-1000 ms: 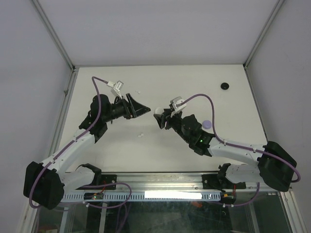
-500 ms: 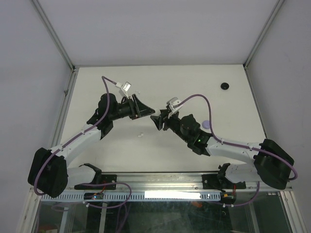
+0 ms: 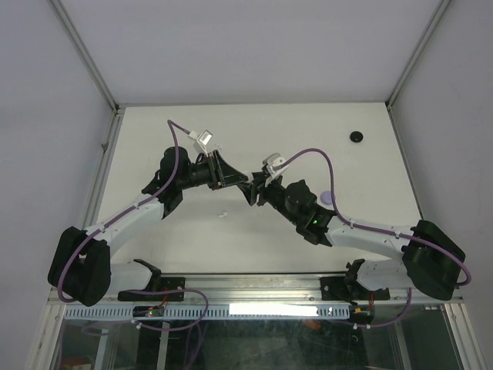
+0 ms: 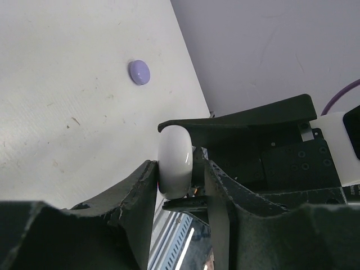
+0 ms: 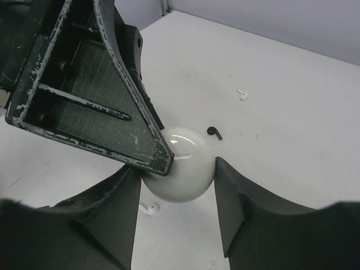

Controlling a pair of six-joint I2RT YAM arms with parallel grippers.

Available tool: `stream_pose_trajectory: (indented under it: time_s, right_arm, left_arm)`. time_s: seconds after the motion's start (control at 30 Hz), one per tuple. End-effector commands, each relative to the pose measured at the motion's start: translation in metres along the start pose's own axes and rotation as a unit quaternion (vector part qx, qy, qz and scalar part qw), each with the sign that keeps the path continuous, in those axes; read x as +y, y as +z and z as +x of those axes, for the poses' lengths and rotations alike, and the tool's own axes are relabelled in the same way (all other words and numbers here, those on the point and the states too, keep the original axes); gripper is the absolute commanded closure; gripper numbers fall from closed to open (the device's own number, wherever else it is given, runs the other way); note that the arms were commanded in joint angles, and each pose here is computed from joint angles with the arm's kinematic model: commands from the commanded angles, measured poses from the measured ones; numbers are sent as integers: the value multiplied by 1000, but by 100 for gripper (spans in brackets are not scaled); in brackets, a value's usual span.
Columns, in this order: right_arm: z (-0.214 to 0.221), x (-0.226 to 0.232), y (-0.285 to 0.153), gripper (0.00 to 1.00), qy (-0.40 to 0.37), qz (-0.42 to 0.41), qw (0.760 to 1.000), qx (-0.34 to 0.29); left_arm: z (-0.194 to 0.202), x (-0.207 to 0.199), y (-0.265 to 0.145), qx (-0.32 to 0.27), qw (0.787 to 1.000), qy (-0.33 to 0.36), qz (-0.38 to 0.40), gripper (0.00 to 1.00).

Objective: Insert the wireless bluetooth earbuds into the charging case
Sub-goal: Pick up the charging case at the center of the board.

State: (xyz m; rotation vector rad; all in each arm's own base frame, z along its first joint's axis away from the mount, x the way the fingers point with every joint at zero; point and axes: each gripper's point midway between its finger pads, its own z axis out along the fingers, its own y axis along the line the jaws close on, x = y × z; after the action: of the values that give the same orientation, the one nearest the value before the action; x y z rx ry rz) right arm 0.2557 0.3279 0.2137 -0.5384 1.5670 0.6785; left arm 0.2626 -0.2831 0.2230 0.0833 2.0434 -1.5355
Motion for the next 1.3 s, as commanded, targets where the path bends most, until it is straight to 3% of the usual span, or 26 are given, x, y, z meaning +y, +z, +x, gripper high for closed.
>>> stream_pose_trajectory:
  time_s: [0.0, 0.23, 0.43, 0.67, 0.9, 1.07, 1.27]
  right_arm:
    - [-39, 12, 6, 62, 3, -21, 998, -53]
    - [-39, 15, 6, 59, 4, -28, 998, -52]
    - [-39, 18, 1, 37, 12, -38, 998, -44]
    - [-44, 5, -12, 37, 6, -21, 1000, -13]
    - [-59, -58, -18, 37, 7, 58, 998, -15]
    - [-70, -93, -12, 37, 9, 103, 994, -24]
    - [-78, -97, 2, 37, 9, 107, 994, -16]
  left_arm:
    - [-10, -35, -1, -6, 998, 29, 50, 64]
    - [-12, -39, -4, -15, 998, 40, 51, 76]
    - [-17, -39, -8, -15, 995, 95, 33, 90]
    - [-28, -44, -17, -20, 980, 200, 9, 91]
    - [-33, -53, -31, -30, 955, 295, 5, 93]
    - [-26, -60, -38, -17, 936, 351, 27, 92]
    - [-17, -69, -38, 16, 918, 391, 65, 93]
